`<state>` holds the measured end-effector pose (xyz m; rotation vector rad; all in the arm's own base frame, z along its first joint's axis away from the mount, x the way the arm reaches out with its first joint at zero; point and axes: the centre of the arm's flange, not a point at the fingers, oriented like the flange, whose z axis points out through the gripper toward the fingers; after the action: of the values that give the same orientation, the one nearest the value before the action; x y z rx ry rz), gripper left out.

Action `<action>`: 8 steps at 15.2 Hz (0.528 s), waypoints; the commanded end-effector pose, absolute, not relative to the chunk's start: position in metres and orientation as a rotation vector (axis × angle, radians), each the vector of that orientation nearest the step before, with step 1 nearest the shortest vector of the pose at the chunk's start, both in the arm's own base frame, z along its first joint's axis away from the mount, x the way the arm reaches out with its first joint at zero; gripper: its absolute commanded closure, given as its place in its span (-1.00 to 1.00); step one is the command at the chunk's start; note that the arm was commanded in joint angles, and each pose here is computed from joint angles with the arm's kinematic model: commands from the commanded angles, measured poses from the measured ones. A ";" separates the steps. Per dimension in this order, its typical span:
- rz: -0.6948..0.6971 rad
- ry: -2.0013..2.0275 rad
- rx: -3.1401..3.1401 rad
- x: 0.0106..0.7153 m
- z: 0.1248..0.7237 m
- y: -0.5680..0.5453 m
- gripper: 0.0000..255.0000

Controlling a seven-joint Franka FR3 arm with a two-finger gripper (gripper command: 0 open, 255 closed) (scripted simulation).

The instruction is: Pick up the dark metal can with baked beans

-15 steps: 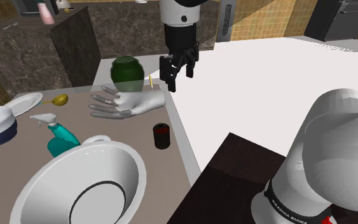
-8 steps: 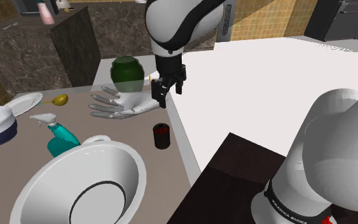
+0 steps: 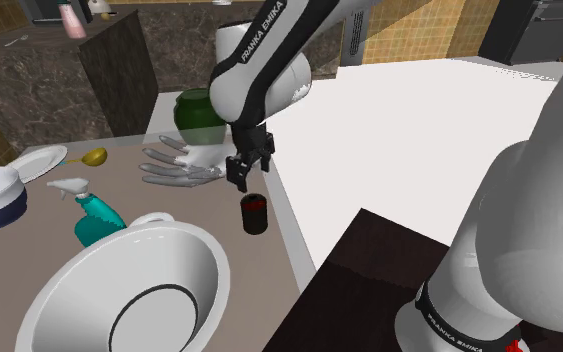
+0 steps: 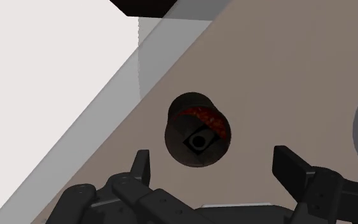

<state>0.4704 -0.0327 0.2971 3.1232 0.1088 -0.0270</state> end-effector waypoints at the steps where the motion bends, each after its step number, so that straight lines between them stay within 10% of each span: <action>1: -0.031 0.119 3.128 0.484 0.275 -0.033 -1.00; 8: -0.041 0.134 3.137 0.507 0.221 -0.034 -1.00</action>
<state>0.5051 -0.0336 0.2254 3.1372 0.1336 -0.0416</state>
